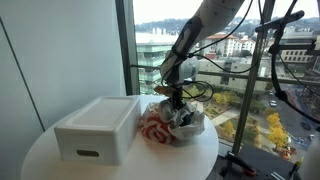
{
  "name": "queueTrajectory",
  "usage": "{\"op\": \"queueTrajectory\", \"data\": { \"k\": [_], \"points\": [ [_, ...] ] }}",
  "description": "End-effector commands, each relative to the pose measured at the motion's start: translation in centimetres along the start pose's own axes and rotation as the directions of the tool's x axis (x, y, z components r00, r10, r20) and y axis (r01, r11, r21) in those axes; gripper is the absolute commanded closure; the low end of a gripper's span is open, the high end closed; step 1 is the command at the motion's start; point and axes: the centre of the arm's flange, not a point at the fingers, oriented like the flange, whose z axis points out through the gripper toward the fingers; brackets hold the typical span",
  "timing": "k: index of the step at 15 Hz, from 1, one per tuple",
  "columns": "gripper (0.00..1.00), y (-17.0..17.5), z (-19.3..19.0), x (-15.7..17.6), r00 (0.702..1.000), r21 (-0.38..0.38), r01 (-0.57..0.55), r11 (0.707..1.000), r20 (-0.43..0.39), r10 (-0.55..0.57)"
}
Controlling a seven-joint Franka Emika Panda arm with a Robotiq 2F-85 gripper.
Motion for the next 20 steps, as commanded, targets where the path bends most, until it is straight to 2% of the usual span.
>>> {"op": "queueTrajectory", "data": {
  "k": [1,4,5,6,9,11,13,15,18,20],
  "points": [
    [0.98,-3.0,4.2,0.7,0.999,-0.041,-0.017,0.999,0.032,0.018],
    [0.98,-3.7,4.7,1.1,0.998,-0.065,-0.018,0.998,0.051,0.022],
    [0.68,-3.7,3.9,1.1,0.999,-0.108,-0.004,0.994,0.053,0.010],
    [0.66,-3.7,2.9,1.1,0.999,-0.140,0.010,0.990,0.041,-0.004],
    [0.45,-3.1,-1.4,1.6,0.993,-0.201,-0.041,0.979,-0.113,0.018],
    [0.30,-2.8,-4.8,1.3,0.981,-0.159,-0.045,0.986,-0.195,0.014],
    [0.14,-3.1,-7.9,0.1,0.978,-0.066,0.012,0.998,-0.206,-0.025],
    [0.00,-3.6,-10.9,-1.6,0.976,0.017,0.079,0.997,-0.206,-0.074],
    [0.00,-5.0,-14.3,-4.8,0.972,0.153,0.186,0.971,-0.172,-0.159],
    [0.00,-7.1,-14.3,-6.3,0.960,0.225,0.262,0.939,-0.157,-0.231]
  ]
}}
